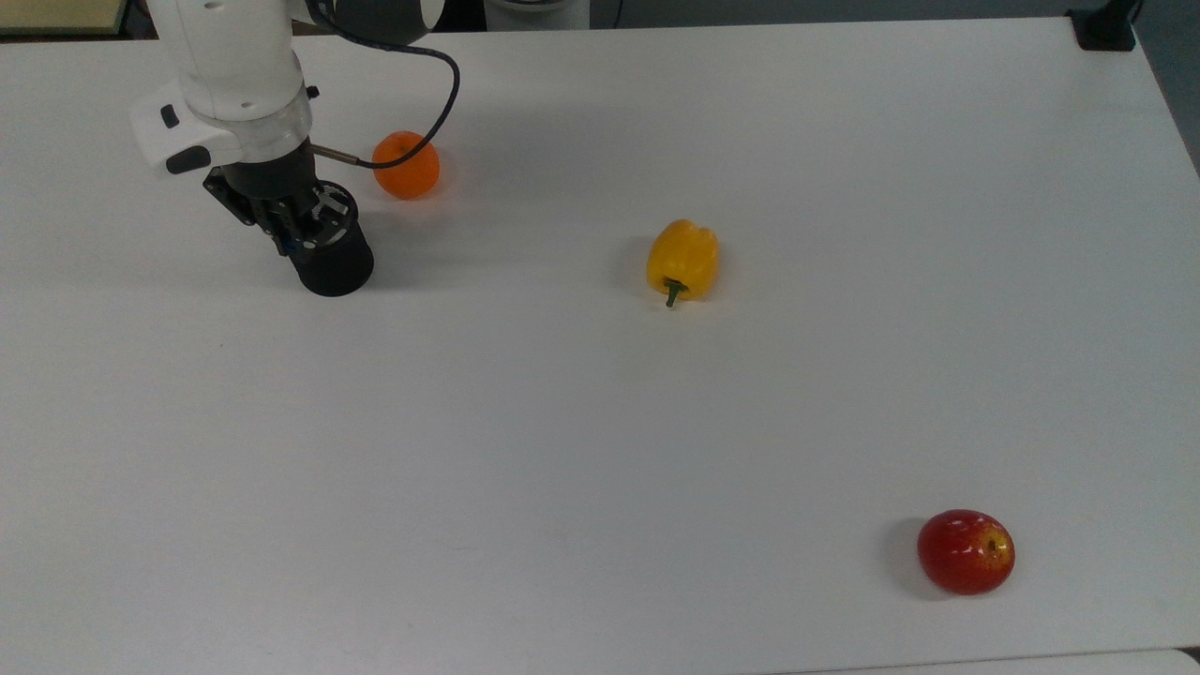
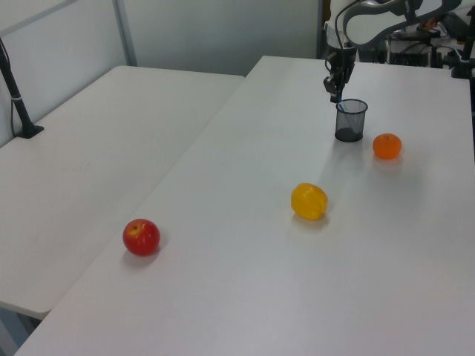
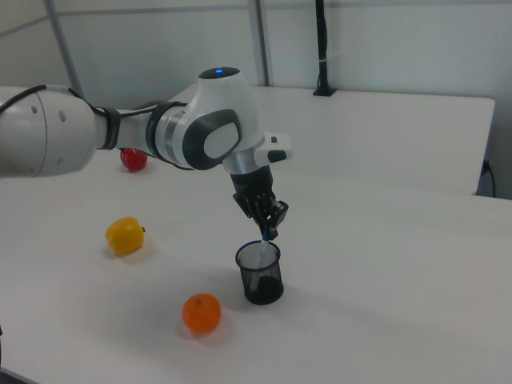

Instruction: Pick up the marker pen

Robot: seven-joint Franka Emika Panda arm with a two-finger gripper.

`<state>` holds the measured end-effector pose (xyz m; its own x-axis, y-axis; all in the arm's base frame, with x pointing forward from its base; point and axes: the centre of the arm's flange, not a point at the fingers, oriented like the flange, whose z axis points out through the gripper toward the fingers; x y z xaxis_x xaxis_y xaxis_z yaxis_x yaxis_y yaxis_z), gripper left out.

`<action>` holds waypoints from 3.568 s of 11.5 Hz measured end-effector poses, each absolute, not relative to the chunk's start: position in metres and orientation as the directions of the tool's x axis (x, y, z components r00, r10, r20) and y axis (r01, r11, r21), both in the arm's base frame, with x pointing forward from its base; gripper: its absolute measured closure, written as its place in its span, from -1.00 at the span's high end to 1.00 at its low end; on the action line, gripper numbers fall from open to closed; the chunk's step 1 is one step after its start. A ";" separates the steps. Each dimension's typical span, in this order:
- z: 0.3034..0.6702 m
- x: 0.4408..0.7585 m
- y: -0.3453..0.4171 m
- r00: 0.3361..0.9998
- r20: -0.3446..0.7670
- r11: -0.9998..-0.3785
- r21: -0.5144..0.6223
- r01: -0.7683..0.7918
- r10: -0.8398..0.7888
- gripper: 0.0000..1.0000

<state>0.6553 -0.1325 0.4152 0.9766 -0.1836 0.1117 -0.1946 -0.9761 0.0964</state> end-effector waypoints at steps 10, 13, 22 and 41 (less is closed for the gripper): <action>0.546 0.642 -0.137 0.929 0.320 -0.972 0.079 -0.222 -0.186 -0.67; 0.549 0.641 -0.110 0.945 0.285 -0.979 0.073 -0.188 -0.160 -0.67; 0.537 0.603 0.077 1.000 -0.021 -1.000 0.013 0.021 0.021 -0.67; 0.394 0.622 0.094 0.998 -0.057 -0.999 0.027 0.040 0.038 1.00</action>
<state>0.6219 0.0939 0.3936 0.9977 0.0380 -0.0569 0.0396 -0.9989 0.0267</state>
